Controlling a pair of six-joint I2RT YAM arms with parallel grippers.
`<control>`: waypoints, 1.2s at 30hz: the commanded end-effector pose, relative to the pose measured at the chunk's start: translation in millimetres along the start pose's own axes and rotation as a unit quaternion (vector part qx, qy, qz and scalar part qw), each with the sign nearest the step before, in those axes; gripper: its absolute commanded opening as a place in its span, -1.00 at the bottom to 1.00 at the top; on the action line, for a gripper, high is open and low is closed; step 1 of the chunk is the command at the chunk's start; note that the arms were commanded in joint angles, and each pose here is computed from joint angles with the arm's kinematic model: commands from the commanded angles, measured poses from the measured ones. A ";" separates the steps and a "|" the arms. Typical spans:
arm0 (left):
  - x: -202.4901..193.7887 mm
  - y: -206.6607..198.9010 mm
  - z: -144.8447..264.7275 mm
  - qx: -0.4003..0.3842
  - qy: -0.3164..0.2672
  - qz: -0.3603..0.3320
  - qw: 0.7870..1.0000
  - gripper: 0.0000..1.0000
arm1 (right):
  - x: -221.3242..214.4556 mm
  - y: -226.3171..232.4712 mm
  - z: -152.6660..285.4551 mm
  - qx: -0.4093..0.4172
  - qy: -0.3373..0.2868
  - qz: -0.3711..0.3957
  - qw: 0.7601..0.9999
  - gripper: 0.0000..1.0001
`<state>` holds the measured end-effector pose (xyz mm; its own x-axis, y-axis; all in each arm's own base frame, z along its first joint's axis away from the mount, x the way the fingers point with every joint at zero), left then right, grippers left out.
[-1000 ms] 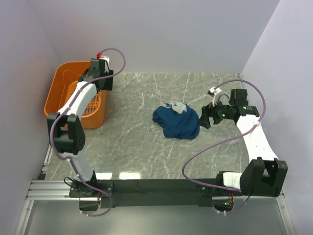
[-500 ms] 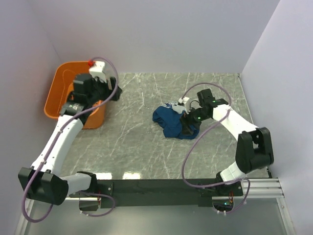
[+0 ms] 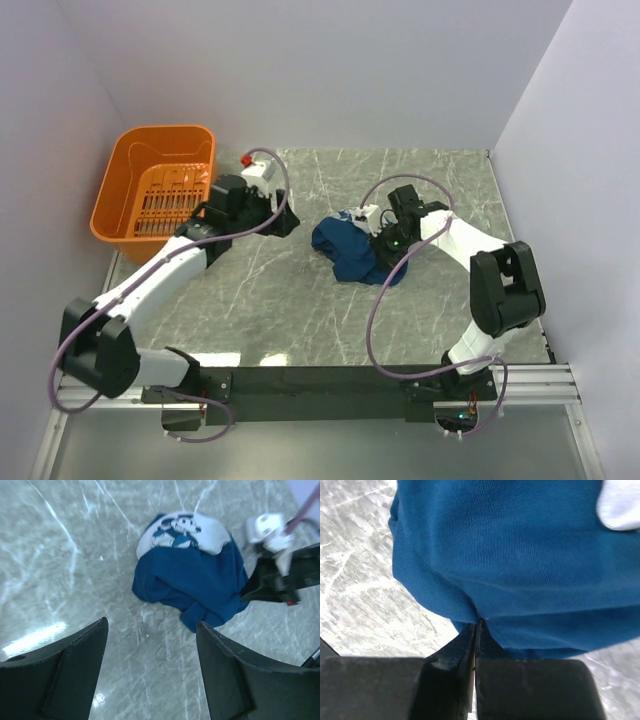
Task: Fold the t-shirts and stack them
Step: Flatten the tshirt out
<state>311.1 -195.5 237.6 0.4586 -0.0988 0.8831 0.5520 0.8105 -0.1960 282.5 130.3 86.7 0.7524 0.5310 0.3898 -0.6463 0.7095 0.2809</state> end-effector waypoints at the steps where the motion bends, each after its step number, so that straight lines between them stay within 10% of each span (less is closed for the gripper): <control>1: -13.7 -4.7 -22.6 -0.015 0.002 0.004 1.000 0.52 | 25.5 -1.7 36.6 -0.032 -0.056 0.013 0.998 -1.00; 14: -54.4 -29.2 -91.9 -0.094 0.027 -0.069 0.993 0.47 | 59.1 -10.0 194.0 -0.048 -0.213 0.038 0.975 -1.00; 36: -51.0 -47.1 -176.2 -0.072 0.073 -0.108 0.989 0.40 | 55.6 -15.8 210.5 -0.054 -0.240 0.011 0.969 -1.00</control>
<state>375.9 -322.5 124.4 0.3989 -0.3467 0.8489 0.7331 0.6767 -0.0680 311.8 50.3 269.4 0.6133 0.3138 0.7248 -0.6130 0.7678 0.1863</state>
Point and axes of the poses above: each gripper's point midway between its finger pads, its own z axis back along the fingers, its own y axis along the line the jaws close on, x = y × z, the point moved 4 cm from there along z, back along the fingers, and after that the axes turned 11 degrees about -z, right-handed, at the moved point
